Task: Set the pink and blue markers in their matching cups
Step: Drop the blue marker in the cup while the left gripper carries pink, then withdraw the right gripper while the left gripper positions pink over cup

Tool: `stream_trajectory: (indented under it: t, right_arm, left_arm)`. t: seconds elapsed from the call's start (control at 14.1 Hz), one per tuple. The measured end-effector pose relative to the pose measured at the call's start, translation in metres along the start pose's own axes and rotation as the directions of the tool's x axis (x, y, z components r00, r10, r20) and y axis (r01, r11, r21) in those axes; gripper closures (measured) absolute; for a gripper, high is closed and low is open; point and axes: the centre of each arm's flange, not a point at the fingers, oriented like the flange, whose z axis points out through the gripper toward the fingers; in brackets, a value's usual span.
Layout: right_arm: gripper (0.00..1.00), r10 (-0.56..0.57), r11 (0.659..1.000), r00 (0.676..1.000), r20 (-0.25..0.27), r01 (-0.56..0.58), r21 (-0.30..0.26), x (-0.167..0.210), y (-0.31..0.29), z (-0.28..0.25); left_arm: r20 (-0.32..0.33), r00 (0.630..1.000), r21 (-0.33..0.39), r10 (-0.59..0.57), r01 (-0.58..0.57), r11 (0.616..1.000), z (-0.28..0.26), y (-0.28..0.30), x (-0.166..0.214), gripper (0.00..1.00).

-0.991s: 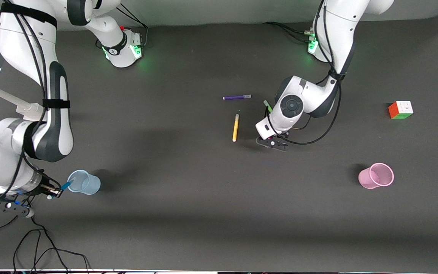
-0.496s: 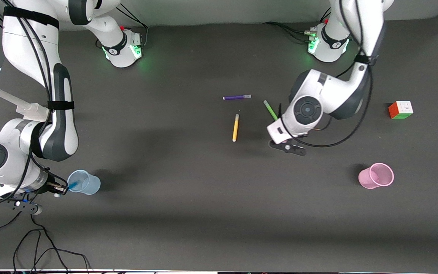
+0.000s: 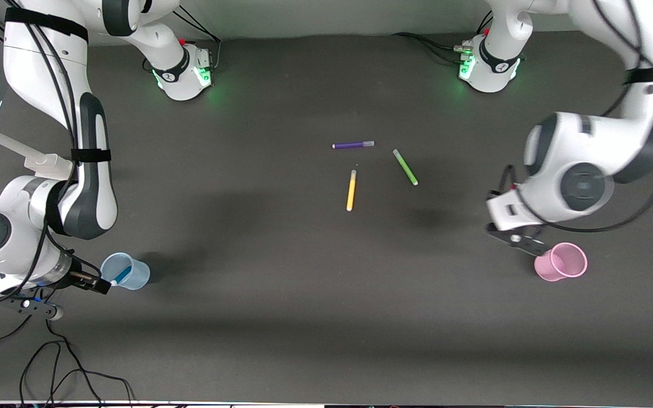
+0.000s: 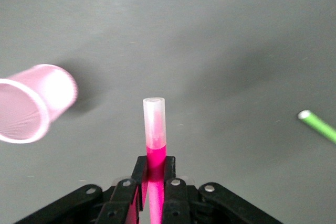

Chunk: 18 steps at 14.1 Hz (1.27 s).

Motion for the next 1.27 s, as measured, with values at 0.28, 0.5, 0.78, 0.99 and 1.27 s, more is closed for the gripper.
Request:
stream_trajectory:
  t: [0.28,0.5,0.78,0.99,1.27]
  right_arm:
    - [0.0,0.008,0.999,0.999,0.035,-0.009,0.05,0.002,0.01,-0.022]
    - [0.0,-0.035,0.994,0.997,0.068,0.028,0.102,-0.002,0.024,-0.046]
    - [0.0,-0.162,0.976,0.982,0.098,0.145,0.161,-0.012,0.037,-0.087]
    - [0.0,-0.167,0.968,0.982,0.092,0.145,0.205,-0.02,0.047,-0.123]
    - [0.0,-0.221,0.954,0.971,0.093,0.196,0.226,-0.056,0.034,-0.152]
  left_arm:
    - [0.005,0.98,0.086,0.198,-0.197,0.977,0.001,-0.064,-0.019,0.84]
    - [-0.022,0.944,0.111,0.33,-0.326,0.939,0.022,-0.113,-0.028,0.84]
    - [-0.015,0.858,0.131,0.513,-0.507,0.852,0.048,-0.134,-0.024,0.84]
    - [-0.064,0.851,0.14,0.521,-0.51,0.849,0.047,-0.149,-0.03,0.84]
    - [-0.205,0.791,0.165,0.576,-0.552,0.817,0.036,-0.152,-0.023,0.84]
